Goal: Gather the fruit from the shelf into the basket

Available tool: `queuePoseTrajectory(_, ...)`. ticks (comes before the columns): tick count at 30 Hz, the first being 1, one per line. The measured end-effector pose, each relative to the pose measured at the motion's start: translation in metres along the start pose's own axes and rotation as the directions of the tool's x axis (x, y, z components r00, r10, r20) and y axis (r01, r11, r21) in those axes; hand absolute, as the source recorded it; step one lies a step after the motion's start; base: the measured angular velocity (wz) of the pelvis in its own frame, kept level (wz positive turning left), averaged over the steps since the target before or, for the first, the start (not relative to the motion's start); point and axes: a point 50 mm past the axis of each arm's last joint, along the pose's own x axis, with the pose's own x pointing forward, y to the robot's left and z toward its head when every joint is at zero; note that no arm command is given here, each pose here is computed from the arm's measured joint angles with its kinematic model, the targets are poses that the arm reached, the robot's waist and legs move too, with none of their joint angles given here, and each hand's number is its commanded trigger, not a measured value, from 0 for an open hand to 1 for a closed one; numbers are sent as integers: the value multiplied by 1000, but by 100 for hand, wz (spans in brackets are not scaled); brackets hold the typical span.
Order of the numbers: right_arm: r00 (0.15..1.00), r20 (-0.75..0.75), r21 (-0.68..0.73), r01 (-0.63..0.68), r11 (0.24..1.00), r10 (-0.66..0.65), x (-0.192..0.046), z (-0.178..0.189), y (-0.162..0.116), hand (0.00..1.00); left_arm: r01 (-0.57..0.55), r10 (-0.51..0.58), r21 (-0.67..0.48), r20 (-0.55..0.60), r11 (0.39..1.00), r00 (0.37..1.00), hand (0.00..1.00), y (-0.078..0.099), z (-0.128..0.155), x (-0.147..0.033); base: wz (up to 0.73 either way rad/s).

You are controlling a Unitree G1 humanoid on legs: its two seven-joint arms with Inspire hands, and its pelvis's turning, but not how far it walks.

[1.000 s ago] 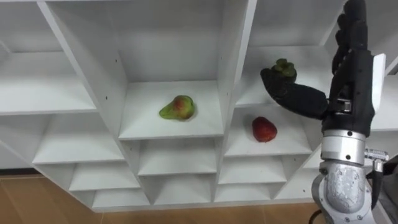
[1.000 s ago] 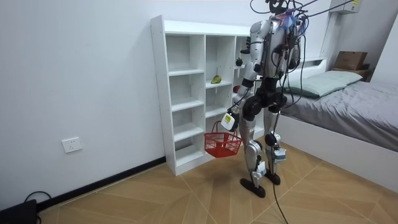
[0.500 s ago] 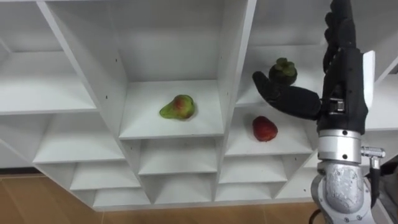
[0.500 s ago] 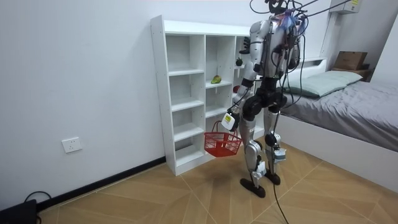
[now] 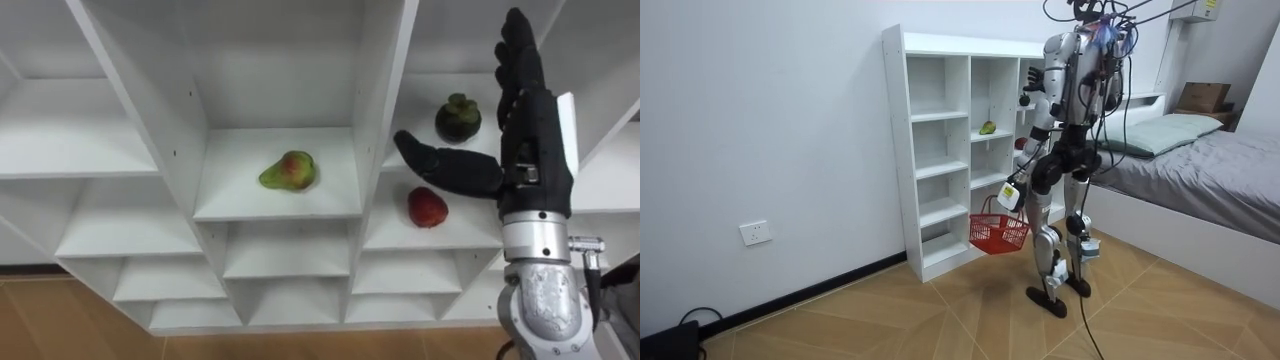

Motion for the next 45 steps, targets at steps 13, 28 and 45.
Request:
queuePoseTrajectory(13, 998, -18, 28, 60, 998, -60, 6, -1, -4, 0, -33, 33, -2, -19, 999, 999, 100, 1, -3, 0, 0)
queuePoseTrajectory(28, 991, -34, -6, 126, 992, -126, 8, -7, -11, 0, -46, 46, -1, -37, 999, 998, 100, 3, -9, -1, 0)
queuePoseTrajectory(45, 981, -74, -55, 176, 983, -180, 8, -19, -23, 0, -59, 62, 45, -71, 997, 996, 100, 6, -19, -4, 1)
